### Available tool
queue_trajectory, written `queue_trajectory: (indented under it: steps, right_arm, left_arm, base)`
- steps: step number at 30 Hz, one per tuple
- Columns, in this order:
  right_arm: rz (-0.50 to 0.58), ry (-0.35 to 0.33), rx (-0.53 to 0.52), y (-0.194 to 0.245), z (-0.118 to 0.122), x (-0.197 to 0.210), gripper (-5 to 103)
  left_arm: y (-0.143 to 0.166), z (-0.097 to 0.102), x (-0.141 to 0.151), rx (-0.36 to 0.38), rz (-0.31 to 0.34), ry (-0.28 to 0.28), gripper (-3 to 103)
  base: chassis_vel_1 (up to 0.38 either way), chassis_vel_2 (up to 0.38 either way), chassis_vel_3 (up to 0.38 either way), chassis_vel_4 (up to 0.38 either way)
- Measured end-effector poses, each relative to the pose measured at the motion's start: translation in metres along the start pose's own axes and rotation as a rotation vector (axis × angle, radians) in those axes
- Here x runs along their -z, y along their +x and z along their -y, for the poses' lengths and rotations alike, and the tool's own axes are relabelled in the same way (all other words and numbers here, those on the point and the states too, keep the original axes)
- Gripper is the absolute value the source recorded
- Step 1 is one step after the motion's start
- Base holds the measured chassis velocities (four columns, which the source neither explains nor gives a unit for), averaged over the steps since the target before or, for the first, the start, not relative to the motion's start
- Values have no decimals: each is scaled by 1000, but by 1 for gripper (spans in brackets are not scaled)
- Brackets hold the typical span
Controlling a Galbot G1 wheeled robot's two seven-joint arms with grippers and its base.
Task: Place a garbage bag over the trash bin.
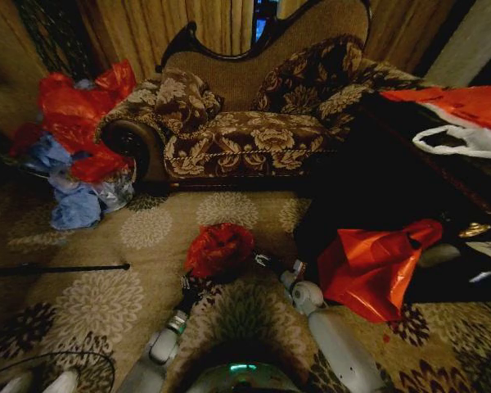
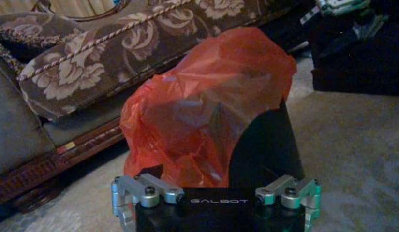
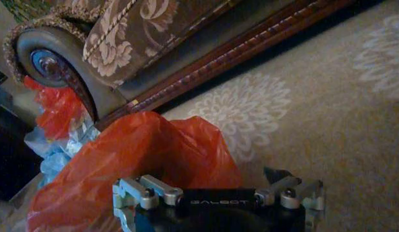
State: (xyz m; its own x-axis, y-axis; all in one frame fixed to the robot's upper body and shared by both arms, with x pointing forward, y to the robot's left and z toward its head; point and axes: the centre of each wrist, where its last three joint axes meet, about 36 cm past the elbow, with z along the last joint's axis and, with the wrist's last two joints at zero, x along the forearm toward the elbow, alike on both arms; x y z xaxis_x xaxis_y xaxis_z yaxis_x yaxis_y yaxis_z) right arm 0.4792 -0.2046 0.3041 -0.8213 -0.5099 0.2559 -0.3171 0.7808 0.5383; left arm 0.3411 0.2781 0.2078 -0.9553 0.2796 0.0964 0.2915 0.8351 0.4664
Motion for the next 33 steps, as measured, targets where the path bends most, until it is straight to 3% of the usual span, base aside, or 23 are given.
queue_trajectory:
  steps: [3, 9, 14, 15, 16, 18, 21, 26, 29, 30, 33]
  right_arm:
    - [0, 3, -4, 2, 4, 2, 100]
    - [-4, 11, -4, 4, 9, 5, 100]
    - [-4, 16, -1, 3, 11, 9, 100]
    - [-5, 16, 1, 2, 11, 9, 100]
    - [-7, 18, 4, 2, 12, 10, 100]
    - [-8, 19, 6, 2, 12, 10, 100]
    - [-9, 20, 10, 1, 12, 10, 100]
    - [-7, 22, 11, 1, 11, 10, 100]
    - [-3, 20, 20, 7, 9, 8, 100]
    - [-3, 20, 20, 7, 9, 8, 100]
    - [-13, -2, 66, 17, 8, 3, 100]
  left_arm:
    - [-3, 3, -5, 13, 6, -17, 102]
    - [-9, 17, -15, 48, 14, -14, 89]
    - [-20, 28, -19, 65, 19, -13, 70]
    - [-23, 29, -19, 67, 20, -11, 70]
    - [-27, 29, -19, 70, 20, -15, 58]
    - [-29, 28, -20, 71, 21, -19, 58]
    - [-37, 27, -17, 75, 32, -27, 42]
    - [-38, 26, -17, 73, 34, -29, 31]
    - [-36, 27, -15, 70, 38, -28, 15]
    - [-36, 27, -15, 70, 38, -28, 15]
    - [-31, 29, -16, 65, 37, -25, 2]
  base:
    - [0, 0, 0, 0]
    - [0, 0, 0, 0]
    - [0, 0, 0, 0]
    - [0, 0, 0, 0]
    - [0, 0, 0, 0]
    - [0, 0, 0, 0]
    - [0, 0, 0, 0]
    - [0, 0, 0, 0]
    - [0, 0, 0, 0]
    - [0, 0, 0, 0]
    - [0, 0, 0, 0]
